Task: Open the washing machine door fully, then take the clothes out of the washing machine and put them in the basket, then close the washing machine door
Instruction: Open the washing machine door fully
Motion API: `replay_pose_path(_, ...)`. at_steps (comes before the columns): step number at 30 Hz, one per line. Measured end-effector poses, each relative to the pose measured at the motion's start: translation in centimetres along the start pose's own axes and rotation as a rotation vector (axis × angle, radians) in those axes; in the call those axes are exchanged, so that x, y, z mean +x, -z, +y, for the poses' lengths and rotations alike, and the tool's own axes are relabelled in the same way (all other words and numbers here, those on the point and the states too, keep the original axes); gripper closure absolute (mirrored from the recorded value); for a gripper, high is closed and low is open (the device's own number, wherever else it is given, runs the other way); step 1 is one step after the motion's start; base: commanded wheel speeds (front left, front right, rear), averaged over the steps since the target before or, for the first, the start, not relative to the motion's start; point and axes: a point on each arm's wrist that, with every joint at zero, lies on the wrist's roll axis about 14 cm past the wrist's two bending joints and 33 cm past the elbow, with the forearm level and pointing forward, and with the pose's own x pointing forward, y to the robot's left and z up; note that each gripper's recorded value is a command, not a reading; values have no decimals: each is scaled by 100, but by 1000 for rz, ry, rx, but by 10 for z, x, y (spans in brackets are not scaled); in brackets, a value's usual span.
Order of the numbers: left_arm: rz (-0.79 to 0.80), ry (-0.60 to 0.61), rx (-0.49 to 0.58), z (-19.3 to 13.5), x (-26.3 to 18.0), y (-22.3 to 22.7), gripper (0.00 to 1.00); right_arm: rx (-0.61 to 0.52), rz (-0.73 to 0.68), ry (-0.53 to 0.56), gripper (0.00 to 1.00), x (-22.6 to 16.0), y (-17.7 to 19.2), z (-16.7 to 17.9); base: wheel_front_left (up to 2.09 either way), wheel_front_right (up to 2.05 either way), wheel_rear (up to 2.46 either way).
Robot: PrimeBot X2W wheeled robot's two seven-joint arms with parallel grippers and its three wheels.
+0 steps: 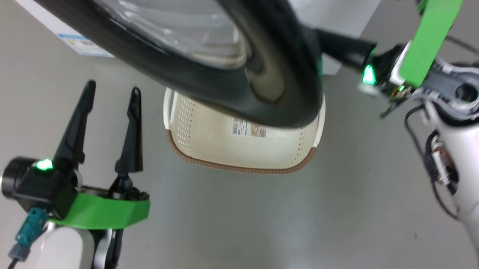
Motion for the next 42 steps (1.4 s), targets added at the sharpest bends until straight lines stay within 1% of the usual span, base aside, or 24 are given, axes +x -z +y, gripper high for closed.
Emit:
replay_pose_path(5,-9,-15,-3,5,-11,-10,0,-10,67,-5,100,5,32,8,0,0,0)
replay_pose_path(14,-1,-70,-19,22,-42,-22,0,30,195,-21,100,13,89,22,0,0,0)
replay_pose_path(23,-5,-142,-14,44,-80,-35,0,45,286,-29,100,21,126,39,0,0,0)
replay_pose_path(34,-34,-251,-11,78,-123,-53,0,53,413,-59,100,50,170,58,0,0,0)
replay_pose_path(42,-45,-326,-4,98,-151,-60,0,57,502,-62,100,66,200,63,0,0,0)
